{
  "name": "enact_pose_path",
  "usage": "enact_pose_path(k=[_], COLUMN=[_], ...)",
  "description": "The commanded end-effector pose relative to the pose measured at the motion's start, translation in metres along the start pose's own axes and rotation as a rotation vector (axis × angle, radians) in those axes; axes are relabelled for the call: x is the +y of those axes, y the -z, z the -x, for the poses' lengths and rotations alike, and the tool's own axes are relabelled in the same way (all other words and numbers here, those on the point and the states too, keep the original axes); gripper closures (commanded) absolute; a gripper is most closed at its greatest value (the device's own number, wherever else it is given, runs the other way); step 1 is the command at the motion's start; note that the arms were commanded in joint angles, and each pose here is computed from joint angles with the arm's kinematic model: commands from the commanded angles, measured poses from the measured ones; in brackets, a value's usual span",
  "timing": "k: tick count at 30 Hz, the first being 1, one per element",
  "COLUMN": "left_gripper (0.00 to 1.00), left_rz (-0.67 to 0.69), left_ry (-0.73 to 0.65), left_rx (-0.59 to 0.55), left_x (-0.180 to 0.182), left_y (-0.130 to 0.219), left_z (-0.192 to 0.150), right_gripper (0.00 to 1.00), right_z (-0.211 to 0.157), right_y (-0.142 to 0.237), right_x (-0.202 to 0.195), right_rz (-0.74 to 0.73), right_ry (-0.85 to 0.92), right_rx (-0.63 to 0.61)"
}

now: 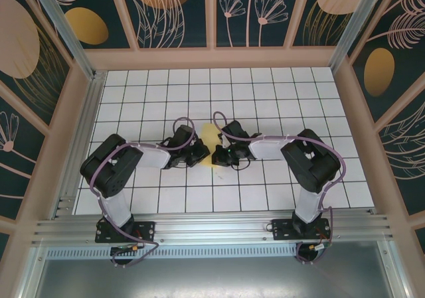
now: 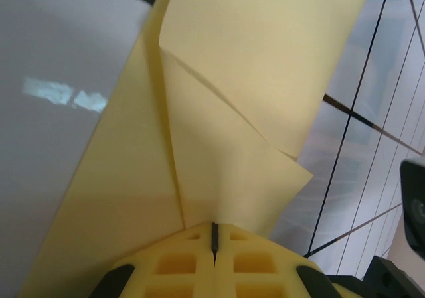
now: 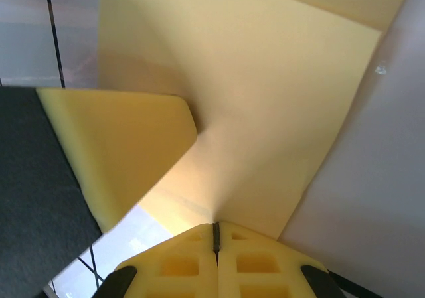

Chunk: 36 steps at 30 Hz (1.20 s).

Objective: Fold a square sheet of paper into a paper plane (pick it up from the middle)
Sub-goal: Fold the triangle a second time at the center of the table.

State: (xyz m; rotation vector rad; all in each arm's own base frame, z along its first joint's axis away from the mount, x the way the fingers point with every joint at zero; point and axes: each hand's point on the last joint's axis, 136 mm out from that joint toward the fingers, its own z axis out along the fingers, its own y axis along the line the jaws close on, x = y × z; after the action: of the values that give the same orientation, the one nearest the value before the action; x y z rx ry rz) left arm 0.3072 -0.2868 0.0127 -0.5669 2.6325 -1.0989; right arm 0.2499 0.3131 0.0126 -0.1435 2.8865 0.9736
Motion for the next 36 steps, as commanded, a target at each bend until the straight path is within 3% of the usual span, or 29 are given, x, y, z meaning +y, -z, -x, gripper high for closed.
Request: enact_pose_path(k=[1, 20, 27, 32, 36], left_gripper=[0.99, 0.93, 0.92, 0.89, 0.85], left_rz=[0.135, 0.173, 0.244, 0.277, 0.284], left_ry=[0.037, 0.015, -0.018, -0.065, -0.095], left_rx=[-0.122, -0.188, -0.221, -0.278, -0.347], left_x=[0.048, 0.043, 0.045, 0.029, 0.012], left_y=[0.0, 0.001, 0.0, 0.014, 0.042], left_z=[0.038, 0.085, 0.106, 0.13, 0.147], right_gripper=[1.0, 1.0, 1.0, 1.0, 1.0], right_z=[-0.058, -0.071, -0.07, -0.054, -0.027], right_y=[-0.014, -0.012, -0.009, -0.003, 0.008], right_x=[-0.081, -0.103, -0.101, -0.085, -0.049], right_rz=[-0.276, -0.353, -0.362, -0.33, -0.237], right_ry=[-0.096, -0.102, -0.096, -0.072, -0.018], right_rx=[0.154, 0.168, 0.16, 0.113, 0.036])
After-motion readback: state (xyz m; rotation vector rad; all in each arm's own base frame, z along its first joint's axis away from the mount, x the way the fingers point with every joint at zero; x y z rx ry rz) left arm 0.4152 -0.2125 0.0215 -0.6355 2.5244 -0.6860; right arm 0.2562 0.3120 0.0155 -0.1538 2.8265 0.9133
